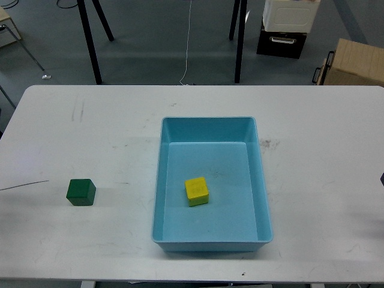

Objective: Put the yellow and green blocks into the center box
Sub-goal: 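Swing the left gripper up and over toward the green cube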

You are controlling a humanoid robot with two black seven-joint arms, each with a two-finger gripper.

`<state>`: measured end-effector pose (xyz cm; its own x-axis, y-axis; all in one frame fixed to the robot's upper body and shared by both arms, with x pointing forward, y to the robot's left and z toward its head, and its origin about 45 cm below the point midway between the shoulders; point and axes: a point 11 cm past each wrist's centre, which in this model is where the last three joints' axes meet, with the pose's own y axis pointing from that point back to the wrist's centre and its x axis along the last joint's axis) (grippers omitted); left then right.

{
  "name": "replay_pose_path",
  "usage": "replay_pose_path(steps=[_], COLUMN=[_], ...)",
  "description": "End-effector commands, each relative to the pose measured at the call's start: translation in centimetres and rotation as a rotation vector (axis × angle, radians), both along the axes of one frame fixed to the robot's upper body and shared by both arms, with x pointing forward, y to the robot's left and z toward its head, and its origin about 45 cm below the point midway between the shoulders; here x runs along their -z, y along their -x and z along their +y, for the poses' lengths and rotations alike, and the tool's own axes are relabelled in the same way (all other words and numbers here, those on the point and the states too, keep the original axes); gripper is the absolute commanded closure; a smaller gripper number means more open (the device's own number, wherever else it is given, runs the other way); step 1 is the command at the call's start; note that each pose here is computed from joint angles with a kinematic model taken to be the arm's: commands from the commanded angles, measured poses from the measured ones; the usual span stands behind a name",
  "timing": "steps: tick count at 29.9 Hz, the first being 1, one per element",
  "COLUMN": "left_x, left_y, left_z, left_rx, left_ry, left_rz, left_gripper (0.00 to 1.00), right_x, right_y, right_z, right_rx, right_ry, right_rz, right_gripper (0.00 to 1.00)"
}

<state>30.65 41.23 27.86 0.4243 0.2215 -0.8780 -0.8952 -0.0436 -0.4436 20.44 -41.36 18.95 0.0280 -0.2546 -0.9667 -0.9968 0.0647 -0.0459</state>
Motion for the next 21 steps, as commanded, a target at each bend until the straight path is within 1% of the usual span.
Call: replay_pose_path(steps=[1,3,6,9,11,14,18,21], left_x=[-5.2,-7.7,-12.4,-15.6,-17.1,-17.9,-17.2,-16.7], left_y=[-1.2,-1.7,-2.5,-3.7,-4.8,-6.6,-9.1,-10.5], left_z=[1.8,2.2,1.9,0.1,-2.2,-6.6,-12.3,-16.4], left_rx=[0.031,0.06,0.098,0.147,0.195,0.281,0.414,0.514], left_ry=[-0.199,-0.376,-0.658,-0.854,-1.002,-1.187,-1.424,-1.608], left_rz=[-0.05,-0.037,-0.051,-0.075,-0.098,-0.144,-0.164,-0.175], left_gripper=[0.0,0.0,0.0,0.0,0.0,0.0,0.0,0.0], right_x=[0.0,0.1,0.2,0.2,0.1,0.0,0.0,0.0], right_y=[0.0,-0.1,-0.2,-0.3,-0.4,-0.4,-0.3,-0.2], right_z=[0.2,0.4,0.7,0.8,0.8,0.8,0.7,0.8], right_rx=[-0.005,-0.009,-0.012,-0.014,-0.013,-0.013,-0.014,-0.018], right_ry=[-0.002,-0.007,-0.016,-0.018,-0.019,-0.021,-0.02,-0.017], right_rz=[-0.001,-0.001,-0.001,-0.005,-0.009,-0.012,-0.016,-0.023], right_gripper=[0.0,0.0,0.0,0.0,0.0,0.0,0.0,0.0])
